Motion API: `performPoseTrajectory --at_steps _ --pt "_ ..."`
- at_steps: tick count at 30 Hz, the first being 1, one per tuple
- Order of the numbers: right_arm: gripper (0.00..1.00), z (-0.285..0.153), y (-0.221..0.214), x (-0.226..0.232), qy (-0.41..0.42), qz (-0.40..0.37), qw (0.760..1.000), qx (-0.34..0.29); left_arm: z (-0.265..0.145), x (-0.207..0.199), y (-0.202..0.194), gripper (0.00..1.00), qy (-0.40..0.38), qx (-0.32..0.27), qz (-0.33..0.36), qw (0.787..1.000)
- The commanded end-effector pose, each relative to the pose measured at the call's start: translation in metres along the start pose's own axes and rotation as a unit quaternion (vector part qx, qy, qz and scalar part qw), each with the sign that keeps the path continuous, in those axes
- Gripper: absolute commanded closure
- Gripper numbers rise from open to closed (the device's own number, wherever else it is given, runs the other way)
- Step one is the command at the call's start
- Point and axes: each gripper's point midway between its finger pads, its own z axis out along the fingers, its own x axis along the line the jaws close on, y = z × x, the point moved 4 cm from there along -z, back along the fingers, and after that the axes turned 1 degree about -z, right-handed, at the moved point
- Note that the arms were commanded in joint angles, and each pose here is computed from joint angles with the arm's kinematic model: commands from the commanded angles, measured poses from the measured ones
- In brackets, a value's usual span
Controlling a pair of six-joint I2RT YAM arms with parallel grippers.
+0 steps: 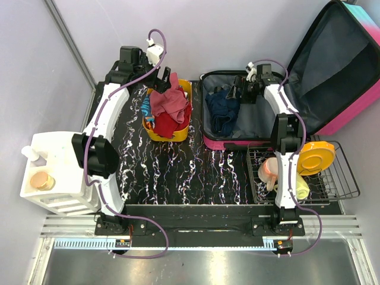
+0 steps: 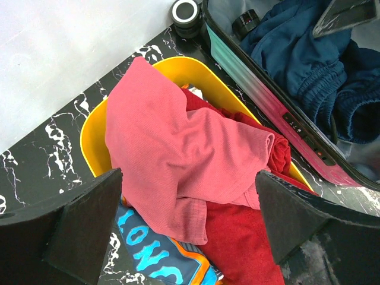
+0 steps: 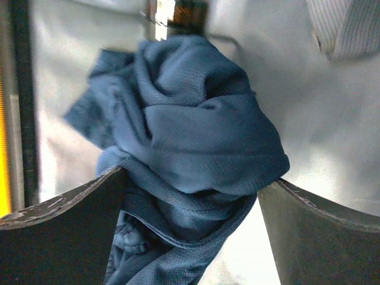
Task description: Open, take out, and arrange the luggage
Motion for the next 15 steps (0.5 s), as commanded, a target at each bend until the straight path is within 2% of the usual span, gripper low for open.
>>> performPoseTrajectory --at_steps 1,4,8,12,15 --pt "0.0 0.009 -0.017 0.005 -0.024 -0.001 0.999 0.042 -0.002 -0.009 0.026 0.01 -0.015 -0.042 0.012 0.999" --pt "0.0 0.014 -0.026 0.015 0.019 0.036 0.998 0.057 0.001 -0.013 0.023 0.01 -0.02 -0.038 0.01 0.999" --pt "0.0 0.018 -0.038 0.042 0.13 0.091 0.983 0.09 0.004 -0.016 0.023 0.01 -0.027 -0.039 0.002 0.999" --pt "0.0 0.028 -0.046 0.051 0.152 0.104 0.978 0.101 0.007 -0.018 0.022 0.01 -0.032 -0.04 -0.009 0.999" --pt "0.01 0.039 -0.052 0.045 0.127 0.099 0.982 0.103 0.007 -0.019 0.023 0.01 -0.036 -0.042 -0.014 0.998"
